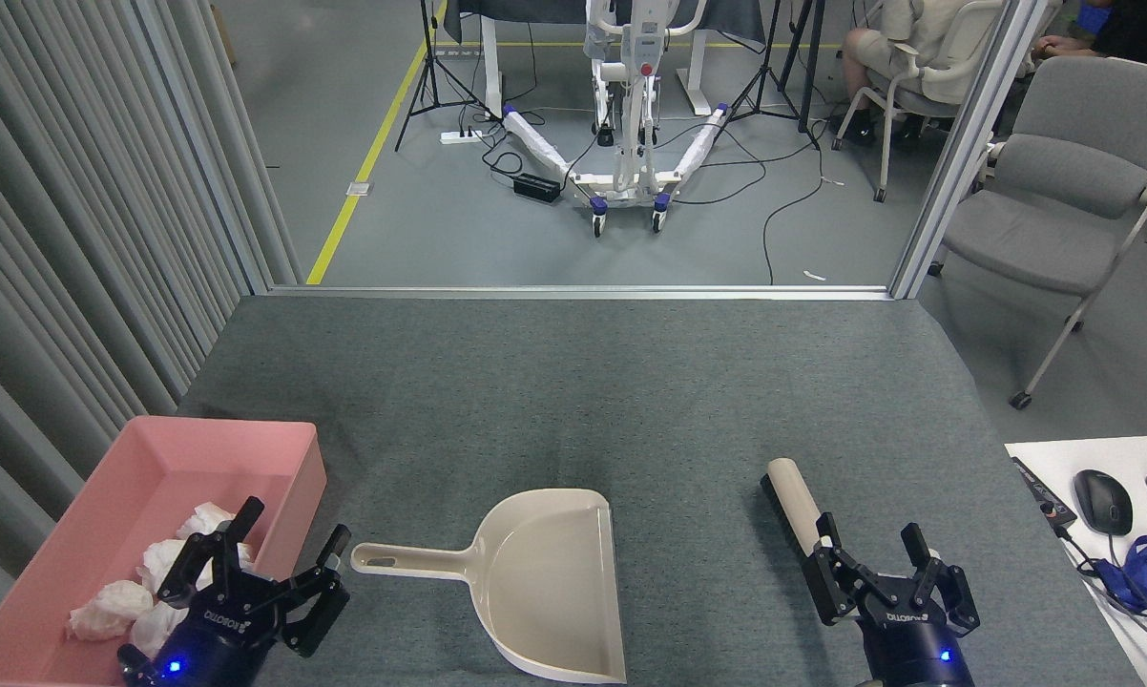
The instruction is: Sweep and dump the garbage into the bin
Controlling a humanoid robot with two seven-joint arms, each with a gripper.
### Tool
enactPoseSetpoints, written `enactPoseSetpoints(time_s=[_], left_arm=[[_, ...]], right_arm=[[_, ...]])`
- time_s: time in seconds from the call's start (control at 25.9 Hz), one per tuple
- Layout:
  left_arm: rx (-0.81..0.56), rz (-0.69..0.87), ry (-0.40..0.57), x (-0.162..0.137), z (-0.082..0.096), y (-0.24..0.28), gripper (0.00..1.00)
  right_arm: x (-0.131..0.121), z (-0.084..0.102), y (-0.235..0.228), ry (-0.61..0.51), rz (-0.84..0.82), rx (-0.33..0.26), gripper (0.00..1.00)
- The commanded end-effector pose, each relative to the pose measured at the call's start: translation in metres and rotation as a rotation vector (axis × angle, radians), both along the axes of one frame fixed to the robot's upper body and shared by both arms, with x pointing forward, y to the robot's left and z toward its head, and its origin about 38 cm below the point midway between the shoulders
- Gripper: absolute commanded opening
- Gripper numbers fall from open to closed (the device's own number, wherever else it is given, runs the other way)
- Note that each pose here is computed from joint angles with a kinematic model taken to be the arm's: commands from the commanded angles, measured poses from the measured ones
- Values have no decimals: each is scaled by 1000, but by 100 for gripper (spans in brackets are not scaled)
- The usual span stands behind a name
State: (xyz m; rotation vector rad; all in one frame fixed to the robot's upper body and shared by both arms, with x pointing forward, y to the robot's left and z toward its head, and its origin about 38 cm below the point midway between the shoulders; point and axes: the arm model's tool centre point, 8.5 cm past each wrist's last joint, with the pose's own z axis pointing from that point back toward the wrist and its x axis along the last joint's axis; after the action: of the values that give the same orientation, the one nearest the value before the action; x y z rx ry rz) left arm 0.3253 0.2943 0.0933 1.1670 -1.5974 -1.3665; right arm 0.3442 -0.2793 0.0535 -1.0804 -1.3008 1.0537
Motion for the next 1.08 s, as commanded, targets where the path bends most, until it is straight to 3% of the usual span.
enactPoseSetpoints(time_s=[0.0, 0.15, 0.35, 0.77, 1.04], left_arm=[[14, -13, 7, -9, 0, 12, 99], [-60, 17, 42, -22, -11, 12, 99], [-22, 37, 121, -20, -13, 20, 99], [-47, 64, 87, -9, -4, 23, 99], [-38, 87, 94, 7, -7, 32, 99]], right_arm=[[1, 1, 0, -6, -1, 0, 98], [1, 1, 0, -8, 1, 0, 98], [1, 1, 3, -8, 0, 8, 98], [-1, -1, 4, -3, 10, 8, 98], [-10, -2, 9, -5, 27, 14, 98]])
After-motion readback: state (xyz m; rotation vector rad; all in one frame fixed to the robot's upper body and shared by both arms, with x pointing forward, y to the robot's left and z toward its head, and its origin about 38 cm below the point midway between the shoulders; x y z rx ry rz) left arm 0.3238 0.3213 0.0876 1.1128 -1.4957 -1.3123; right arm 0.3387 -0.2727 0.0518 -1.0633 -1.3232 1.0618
